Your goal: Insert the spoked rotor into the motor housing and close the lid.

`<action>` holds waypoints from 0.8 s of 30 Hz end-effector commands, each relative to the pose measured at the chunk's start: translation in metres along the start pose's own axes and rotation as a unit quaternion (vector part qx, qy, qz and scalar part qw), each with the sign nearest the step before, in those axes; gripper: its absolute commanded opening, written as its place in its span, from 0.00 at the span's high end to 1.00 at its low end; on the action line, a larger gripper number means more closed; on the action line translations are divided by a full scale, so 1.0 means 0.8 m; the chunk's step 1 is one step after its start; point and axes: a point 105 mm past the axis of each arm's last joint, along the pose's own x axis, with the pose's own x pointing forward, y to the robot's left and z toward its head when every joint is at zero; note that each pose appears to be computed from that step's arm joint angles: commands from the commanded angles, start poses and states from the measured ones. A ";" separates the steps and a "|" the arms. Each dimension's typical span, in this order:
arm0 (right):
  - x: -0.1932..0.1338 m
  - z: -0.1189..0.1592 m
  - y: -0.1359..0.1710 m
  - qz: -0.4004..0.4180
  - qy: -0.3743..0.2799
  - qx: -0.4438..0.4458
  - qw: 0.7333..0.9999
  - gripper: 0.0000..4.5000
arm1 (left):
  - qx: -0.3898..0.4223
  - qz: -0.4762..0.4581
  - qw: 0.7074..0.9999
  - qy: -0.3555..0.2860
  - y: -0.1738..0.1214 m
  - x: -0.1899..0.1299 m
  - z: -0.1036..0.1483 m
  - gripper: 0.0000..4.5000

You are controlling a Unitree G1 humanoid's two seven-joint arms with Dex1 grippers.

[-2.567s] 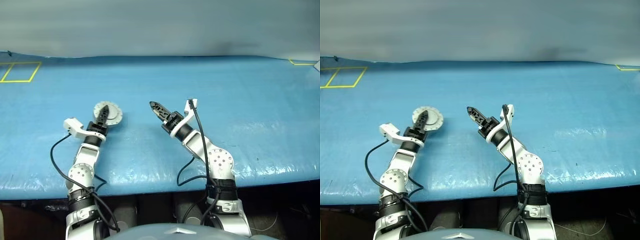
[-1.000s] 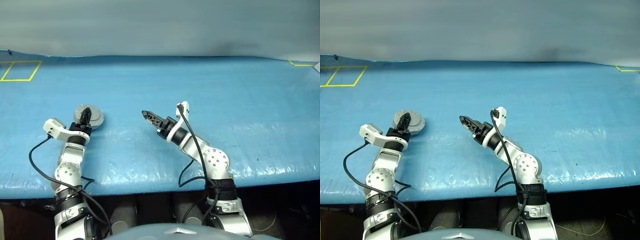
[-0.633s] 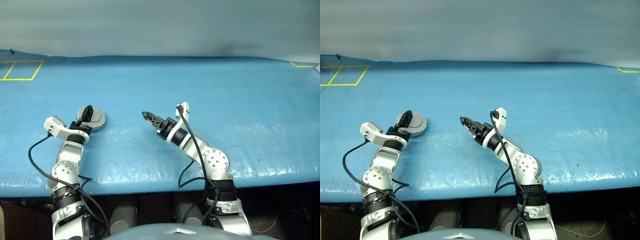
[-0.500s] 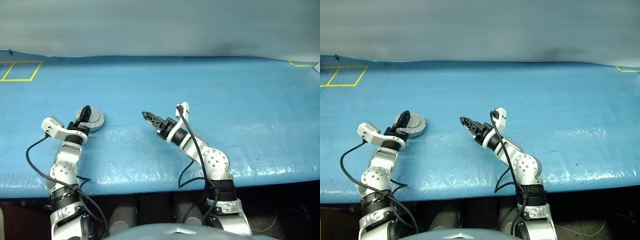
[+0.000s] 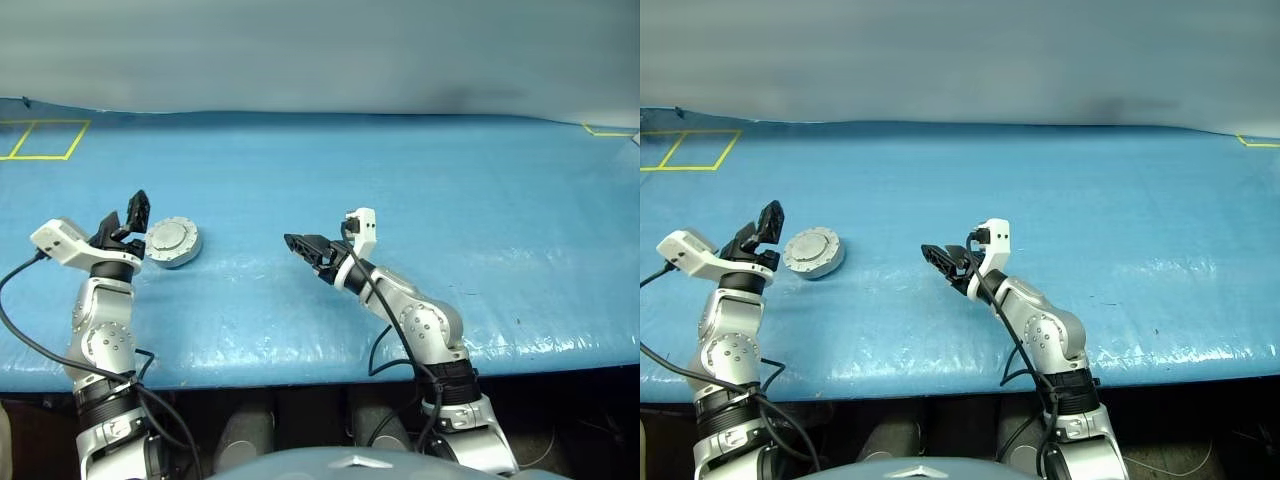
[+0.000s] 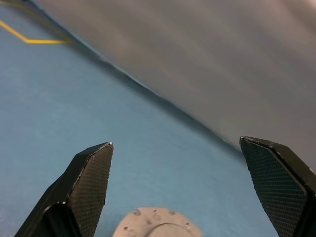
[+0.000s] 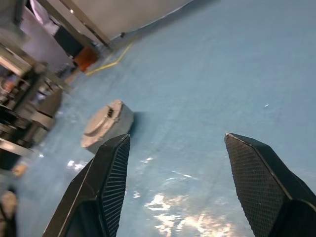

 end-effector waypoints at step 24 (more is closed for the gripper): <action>-0.068 0.012 -0.056 0.007 0.062 -0.261 0.963 0.00 | 0.173 -0.388 0.856 0.294 -0.122 -0.059 -0.124 0.00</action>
